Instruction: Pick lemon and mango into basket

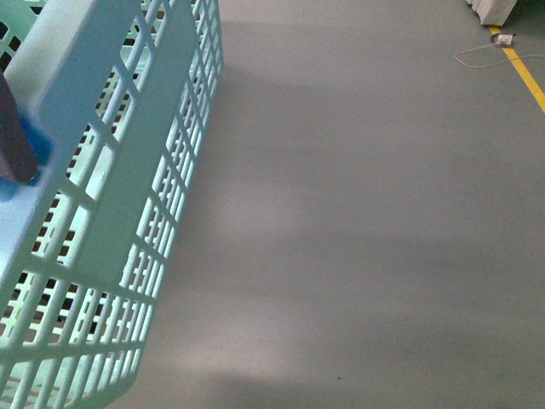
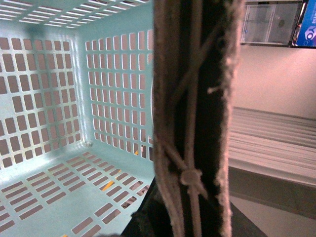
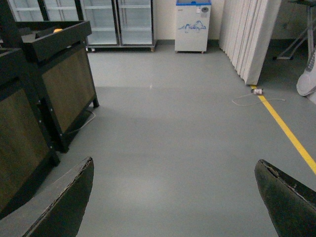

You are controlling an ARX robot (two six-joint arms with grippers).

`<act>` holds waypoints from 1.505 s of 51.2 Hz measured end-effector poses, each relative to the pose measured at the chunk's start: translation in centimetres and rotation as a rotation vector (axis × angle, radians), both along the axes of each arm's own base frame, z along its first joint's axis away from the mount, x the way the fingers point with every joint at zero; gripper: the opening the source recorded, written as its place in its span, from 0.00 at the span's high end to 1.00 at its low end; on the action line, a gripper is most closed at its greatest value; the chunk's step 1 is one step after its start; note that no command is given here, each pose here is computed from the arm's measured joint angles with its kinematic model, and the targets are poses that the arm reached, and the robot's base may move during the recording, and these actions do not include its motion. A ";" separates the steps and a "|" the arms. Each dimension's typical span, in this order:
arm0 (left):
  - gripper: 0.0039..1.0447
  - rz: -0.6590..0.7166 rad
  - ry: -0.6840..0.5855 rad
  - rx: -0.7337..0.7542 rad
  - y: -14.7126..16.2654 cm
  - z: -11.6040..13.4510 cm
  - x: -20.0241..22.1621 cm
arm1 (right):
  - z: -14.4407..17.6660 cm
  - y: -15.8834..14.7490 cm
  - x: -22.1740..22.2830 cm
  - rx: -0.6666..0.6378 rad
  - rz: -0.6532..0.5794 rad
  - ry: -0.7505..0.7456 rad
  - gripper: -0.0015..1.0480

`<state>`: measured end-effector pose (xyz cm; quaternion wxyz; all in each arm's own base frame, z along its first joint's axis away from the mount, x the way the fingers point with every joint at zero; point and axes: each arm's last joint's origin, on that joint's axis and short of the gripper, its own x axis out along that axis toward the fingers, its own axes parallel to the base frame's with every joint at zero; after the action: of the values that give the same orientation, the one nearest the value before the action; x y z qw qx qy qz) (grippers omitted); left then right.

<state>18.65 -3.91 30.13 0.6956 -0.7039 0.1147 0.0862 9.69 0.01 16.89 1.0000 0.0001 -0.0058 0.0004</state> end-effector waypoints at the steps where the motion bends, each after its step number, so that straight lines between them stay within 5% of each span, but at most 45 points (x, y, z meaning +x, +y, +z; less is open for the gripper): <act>1: 0.95 0.000 0.000 0.000 0.0 0.0 0.0 | 0.0 0.0 0.0 0.000 0.000 0.000 0.08; 77: 0.95 -0.006 -0.003 0.000 -0.1 0.1 0.0 | 0.0 0.0 0.0 0.000 -0.003 0.000 0.08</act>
<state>18.60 -4.03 30.22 0.6959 -0.7039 0.1157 0.0831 9.69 0.00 16.90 1.0000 0.0001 -0.0060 -0.0011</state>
